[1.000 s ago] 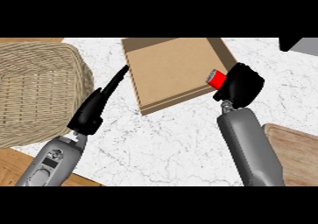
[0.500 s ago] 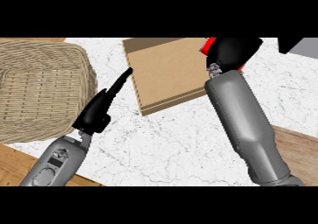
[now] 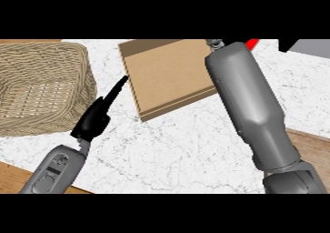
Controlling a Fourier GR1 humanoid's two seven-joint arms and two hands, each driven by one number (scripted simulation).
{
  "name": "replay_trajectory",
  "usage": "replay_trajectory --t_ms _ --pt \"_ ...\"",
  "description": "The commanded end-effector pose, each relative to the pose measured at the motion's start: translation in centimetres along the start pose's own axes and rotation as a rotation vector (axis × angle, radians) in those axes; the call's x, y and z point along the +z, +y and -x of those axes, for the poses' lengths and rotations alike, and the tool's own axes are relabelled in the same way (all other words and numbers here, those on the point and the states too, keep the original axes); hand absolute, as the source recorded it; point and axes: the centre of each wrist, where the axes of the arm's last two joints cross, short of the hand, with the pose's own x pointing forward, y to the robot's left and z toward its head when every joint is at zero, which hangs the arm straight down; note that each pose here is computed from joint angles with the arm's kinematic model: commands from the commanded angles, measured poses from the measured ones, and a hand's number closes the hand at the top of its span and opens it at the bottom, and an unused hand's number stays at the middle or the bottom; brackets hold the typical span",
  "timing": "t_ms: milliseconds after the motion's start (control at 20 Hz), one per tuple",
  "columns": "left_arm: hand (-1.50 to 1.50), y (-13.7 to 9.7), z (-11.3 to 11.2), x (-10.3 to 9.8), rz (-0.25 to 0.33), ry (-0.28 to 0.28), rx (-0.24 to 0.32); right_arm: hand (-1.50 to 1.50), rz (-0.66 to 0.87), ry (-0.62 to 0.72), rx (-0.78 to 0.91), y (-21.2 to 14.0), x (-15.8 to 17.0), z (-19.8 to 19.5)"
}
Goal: Pick the can from the cutting board and place it in the cardboard box
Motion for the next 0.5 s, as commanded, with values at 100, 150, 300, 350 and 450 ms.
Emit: replay_trajectory --t_ms 100,150,300,350,450 --pt "0.0 0.8 1.3 0.2 -0.042 0.033 0.0 1.5 -0.053 0.256 0.104 -2.1 -0.6 -1.7" --pt "0.0 0.3 1.7 0.4 -0.035 0.033 0.006 1.5 -0.063 0.254 0.141 -1.0 -0.5 -1.5" --pt "0.0 1.6 2.0 0.4 -0.061 0.042 0.012 1.5 -0.136 0.279 0.176 0.6 -1.0 -1.1" --pt "0.0 1.3 2.2 0.6 -0.052 0.031 0.003 1.5 -0.167 0.292 0.15 0.3 -1.4 -1.1" --pt "0.0 1.4 2.5 0.8 -0.061 0.037 0.012 1.5 -0.296 0.349 0.083 1.2 -2.6 -0.3"
